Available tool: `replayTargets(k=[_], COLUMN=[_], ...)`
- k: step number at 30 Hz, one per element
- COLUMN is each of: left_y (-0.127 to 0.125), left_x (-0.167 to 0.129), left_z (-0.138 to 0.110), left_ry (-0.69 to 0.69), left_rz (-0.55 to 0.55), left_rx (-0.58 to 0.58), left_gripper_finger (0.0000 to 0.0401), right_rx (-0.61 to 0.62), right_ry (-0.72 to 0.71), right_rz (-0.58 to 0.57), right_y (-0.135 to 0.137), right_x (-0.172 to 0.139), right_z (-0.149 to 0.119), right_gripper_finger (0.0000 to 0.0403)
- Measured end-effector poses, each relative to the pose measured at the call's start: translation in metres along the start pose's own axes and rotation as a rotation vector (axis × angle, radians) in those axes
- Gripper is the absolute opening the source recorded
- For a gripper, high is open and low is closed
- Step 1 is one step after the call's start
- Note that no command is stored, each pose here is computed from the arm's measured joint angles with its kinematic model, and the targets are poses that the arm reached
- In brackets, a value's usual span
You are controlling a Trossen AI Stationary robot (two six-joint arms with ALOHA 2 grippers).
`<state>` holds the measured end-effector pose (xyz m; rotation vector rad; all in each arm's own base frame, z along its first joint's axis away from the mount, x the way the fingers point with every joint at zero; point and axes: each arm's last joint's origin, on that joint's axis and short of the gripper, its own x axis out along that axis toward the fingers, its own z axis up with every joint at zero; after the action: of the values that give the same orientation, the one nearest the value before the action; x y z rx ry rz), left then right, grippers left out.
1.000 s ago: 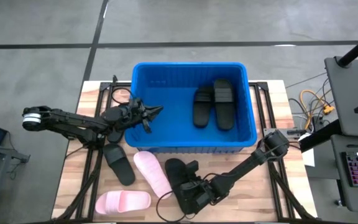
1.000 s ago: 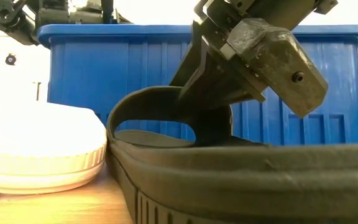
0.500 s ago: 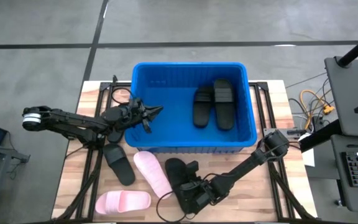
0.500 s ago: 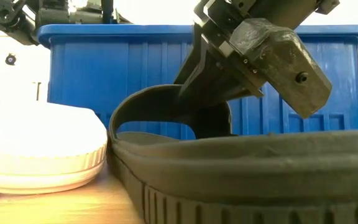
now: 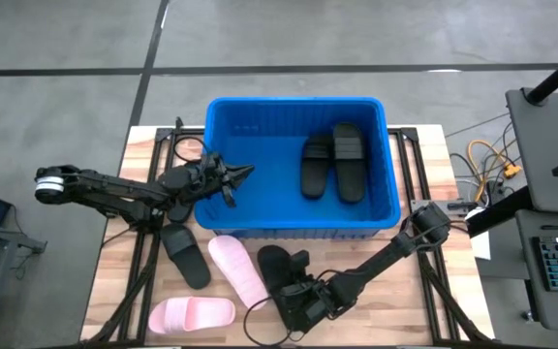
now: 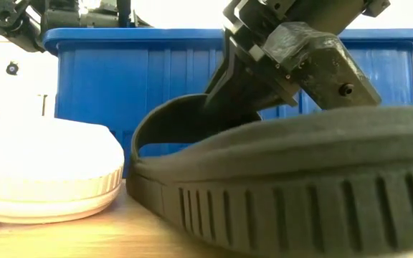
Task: Pick and place slides into bin
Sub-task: Put the black slide into the blue bin
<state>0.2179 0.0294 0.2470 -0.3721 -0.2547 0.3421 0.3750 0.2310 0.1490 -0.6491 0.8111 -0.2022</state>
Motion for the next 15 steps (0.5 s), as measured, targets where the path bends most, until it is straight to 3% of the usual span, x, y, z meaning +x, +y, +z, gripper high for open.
replayTargets(k=[15], left_y=[0.0000], left_x=[0.0000], left_z=[-0.0001], left_ry=[0.001], left_rz=[-0.002], left_rx=[0.000], left_gripper_finger=[0.0006], right_rx=[-0.007], right_ry=[0.003], right_rz=[-0.001], right_y=[-0.0005], right_x=[-0.0004], right_z=[-0.0003], right_gripper_finger=[0.0027])
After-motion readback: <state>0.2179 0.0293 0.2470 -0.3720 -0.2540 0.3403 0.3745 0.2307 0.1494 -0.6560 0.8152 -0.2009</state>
